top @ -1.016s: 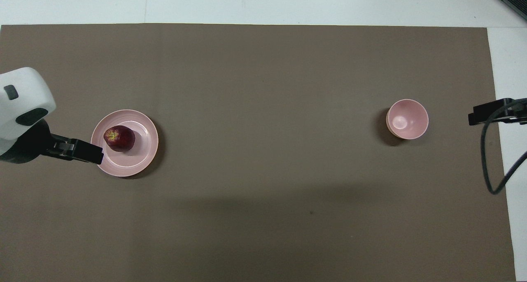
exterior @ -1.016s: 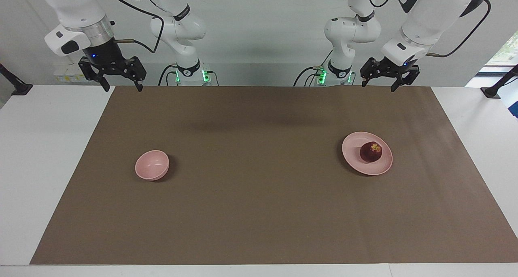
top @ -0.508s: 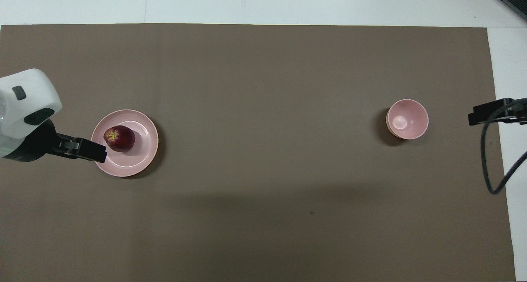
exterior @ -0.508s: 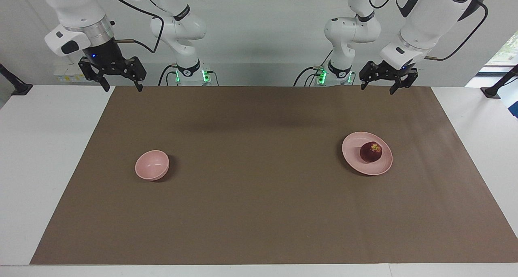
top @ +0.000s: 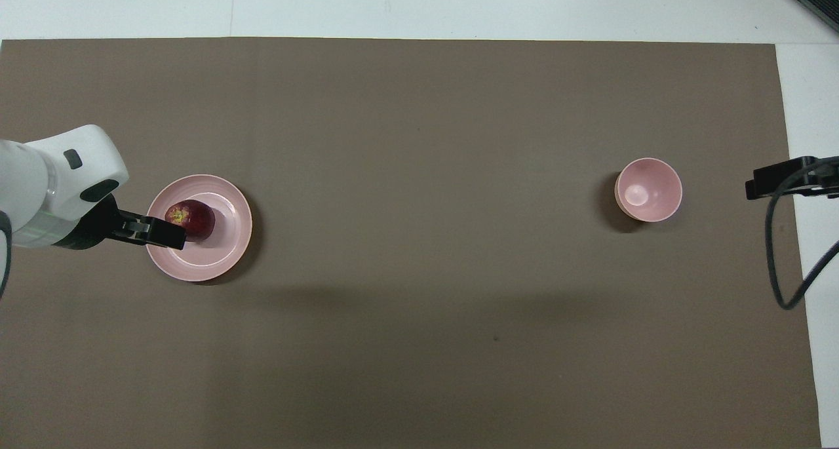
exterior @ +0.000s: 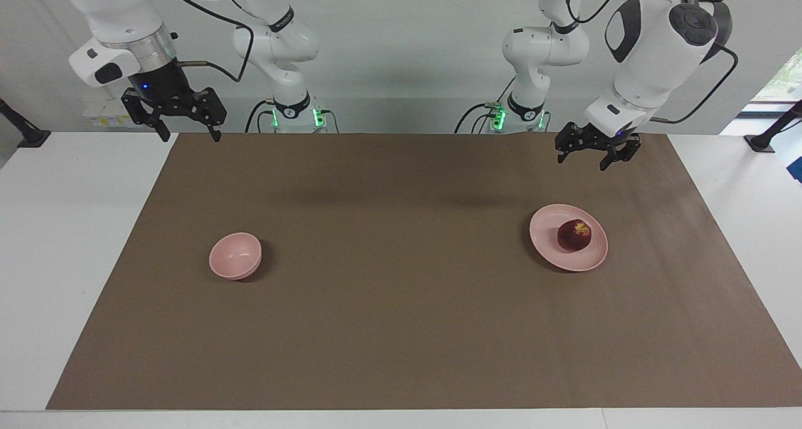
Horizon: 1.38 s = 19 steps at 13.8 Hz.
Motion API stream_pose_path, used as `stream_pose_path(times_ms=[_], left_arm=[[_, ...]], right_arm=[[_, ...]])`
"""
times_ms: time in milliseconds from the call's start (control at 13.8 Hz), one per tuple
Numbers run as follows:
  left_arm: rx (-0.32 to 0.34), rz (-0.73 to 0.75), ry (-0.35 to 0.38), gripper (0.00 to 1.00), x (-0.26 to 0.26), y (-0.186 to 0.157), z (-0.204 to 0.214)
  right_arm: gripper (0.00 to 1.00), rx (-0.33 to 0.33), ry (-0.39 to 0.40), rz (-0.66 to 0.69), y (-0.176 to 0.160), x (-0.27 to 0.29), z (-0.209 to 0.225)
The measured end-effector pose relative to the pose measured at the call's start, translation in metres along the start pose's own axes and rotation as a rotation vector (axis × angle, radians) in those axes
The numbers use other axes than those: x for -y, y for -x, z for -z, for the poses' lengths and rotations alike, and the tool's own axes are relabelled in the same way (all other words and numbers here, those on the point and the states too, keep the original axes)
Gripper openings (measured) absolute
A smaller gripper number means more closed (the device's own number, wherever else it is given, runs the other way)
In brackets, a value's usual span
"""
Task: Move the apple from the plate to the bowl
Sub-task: 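Reach the left gripper over the plate toward the red apple, then lower the left gripper and close it around the red apple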
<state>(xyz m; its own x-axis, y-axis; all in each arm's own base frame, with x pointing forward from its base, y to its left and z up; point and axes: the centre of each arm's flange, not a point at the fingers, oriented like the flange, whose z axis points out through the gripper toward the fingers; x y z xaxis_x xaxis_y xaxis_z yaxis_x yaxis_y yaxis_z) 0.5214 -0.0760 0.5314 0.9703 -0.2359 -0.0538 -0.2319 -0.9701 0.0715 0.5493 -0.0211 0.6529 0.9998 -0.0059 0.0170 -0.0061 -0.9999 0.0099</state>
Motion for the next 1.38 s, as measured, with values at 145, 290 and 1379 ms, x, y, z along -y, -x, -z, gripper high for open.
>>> stream_pose_path(times_ms=[145,290,1379], left_arm=[[-0.023,0.006,-0.004,1.00,0.007,-0.003,-0.017],[-0.081,0.026,-0.012,1.00,0.024,-0.012,-0.034],[-0.074,0.131,-0.010,1.00,0.069,-0.049,-0.182]], right_arm=[[1.00,0.000,0.000,0.000,0.000,0.000,0.000],[1.00,0.000,0.000,0.000,0.000,0.000,0.000],[1.00,0.000,0.000,0.000,0.000,0.000,0.000]])
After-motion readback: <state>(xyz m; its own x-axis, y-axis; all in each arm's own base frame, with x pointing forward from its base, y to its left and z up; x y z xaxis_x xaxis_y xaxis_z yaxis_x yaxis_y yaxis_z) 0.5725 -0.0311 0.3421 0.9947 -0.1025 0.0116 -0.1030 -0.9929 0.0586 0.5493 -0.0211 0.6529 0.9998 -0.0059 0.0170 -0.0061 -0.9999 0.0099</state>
